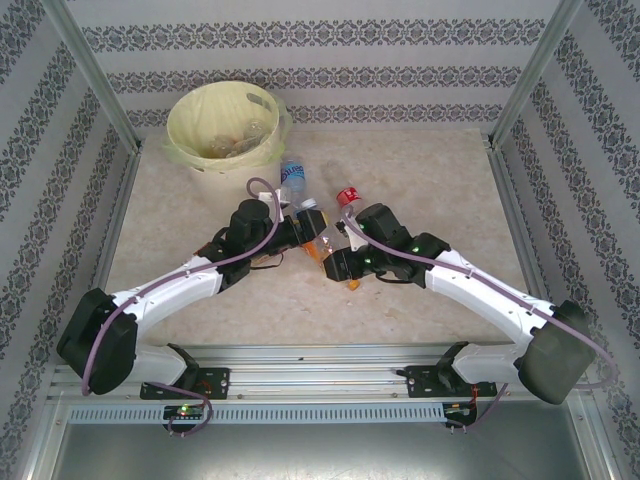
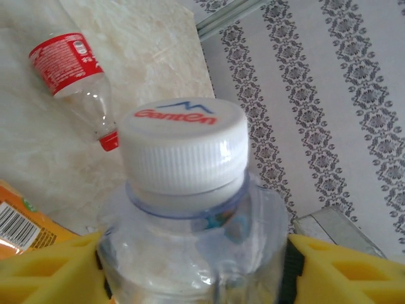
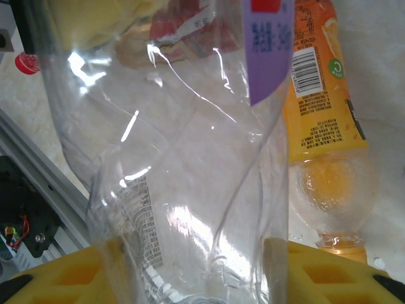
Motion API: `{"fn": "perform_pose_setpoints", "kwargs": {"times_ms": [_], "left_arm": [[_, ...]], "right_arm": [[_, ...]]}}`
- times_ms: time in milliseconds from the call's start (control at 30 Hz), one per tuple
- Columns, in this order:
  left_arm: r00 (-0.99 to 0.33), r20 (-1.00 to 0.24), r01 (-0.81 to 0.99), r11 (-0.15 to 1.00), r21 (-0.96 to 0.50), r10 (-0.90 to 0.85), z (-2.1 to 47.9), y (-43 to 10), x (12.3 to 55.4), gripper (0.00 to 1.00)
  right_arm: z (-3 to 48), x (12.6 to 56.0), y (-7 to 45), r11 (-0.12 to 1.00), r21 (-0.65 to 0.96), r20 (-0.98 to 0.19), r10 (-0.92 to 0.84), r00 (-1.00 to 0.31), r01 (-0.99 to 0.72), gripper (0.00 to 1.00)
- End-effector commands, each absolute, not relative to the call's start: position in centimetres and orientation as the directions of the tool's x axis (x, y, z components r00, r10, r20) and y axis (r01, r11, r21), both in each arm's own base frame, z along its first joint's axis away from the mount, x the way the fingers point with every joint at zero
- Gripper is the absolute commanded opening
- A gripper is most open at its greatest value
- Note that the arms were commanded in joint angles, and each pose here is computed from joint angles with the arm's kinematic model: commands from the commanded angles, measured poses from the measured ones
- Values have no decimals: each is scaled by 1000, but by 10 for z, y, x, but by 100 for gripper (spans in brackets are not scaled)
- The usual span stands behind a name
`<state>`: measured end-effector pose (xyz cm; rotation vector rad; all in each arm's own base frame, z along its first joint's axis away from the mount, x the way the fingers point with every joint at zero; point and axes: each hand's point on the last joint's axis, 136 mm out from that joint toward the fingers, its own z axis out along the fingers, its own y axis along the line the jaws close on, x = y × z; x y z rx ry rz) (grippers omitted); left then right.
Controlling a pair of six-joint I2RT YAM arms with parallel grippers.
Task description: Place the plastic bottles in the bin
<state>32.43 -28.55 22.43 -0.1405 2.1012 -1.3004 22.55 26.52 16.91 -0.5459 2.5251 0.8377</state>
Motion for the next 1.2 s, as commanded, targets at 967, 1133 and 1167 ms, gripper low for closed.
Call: {"fn": "perform_pose_setpoints", "kwargs": {"times_ms": [967,1133,1167], "left_arm": [[-583,-750,432,662,-612,-313,376,-210,364,53],[-487,-802,380,742,-552,-347,418,-169,399,53],[-466,-807,363,752,-549,-364,426,-159,408,53]], "right_arm": [[295,222,247,672,541,-726,69,-684,-506,98],[309,222,244,664,544,-741,95,-665,-513,98],[310,222,244,666,543,-742,97,-663,-511,98]]}}
